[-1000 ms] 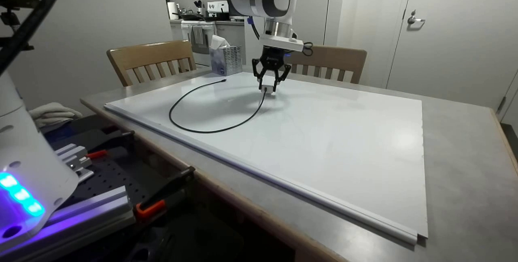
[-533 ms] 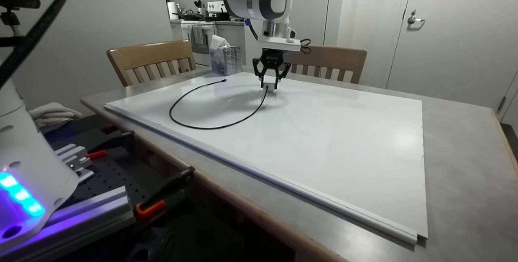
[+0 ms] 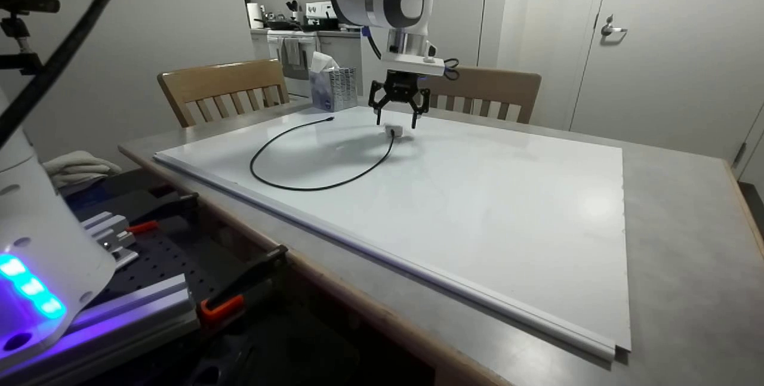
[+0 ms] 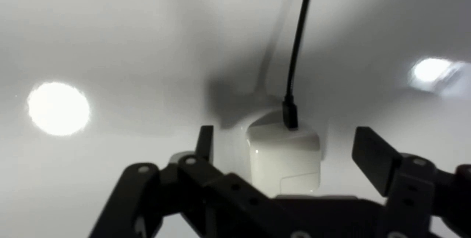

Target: Coil the charger on the table

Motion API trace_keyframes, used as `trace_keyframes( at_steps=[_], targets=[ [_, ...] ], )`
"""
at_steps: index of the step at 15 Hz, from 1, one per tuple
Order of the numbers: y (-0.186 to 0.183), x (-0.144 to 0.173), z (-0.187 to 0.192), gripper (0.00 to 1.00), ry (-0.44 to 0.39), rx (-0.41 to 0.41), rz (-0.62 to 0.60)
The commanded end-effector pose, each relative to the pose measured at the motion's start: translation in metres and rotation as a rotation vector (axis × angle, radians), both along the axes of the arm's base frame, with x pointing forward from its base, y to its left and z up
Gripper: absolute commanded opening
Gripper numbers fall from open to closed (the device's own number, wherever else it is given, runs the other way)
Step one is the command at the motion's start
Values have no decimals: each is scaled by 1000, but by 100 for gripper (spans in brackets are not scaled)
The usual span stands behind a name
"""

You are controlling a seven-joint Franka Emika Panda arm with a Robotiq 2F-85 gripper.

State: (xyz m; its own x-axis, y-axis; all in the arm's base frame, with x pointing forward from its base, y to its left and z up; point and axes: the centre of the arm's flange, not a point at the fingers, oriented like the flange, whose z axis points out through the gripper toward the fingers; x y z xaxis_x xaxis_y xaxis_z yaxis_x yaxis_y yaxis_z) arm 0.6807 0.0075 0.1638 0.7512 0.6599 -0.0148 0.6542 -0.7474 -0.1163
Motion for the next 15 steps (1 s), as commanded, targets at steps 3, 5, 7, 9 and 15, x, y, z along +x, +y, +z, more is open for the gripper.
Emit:
trace_keyframes(
  at_steps=[3,5,7,9,15],
  targets=[
    [-3,-9,24,100,97,46,17],
    [-2,-13,42,100,127,64,43],
    [-1,-13,48,100,128,67,50],
    [7,-7,49,100,221,21,-55],
    [66,10,62,100,338,-96,-388]
  ],
)
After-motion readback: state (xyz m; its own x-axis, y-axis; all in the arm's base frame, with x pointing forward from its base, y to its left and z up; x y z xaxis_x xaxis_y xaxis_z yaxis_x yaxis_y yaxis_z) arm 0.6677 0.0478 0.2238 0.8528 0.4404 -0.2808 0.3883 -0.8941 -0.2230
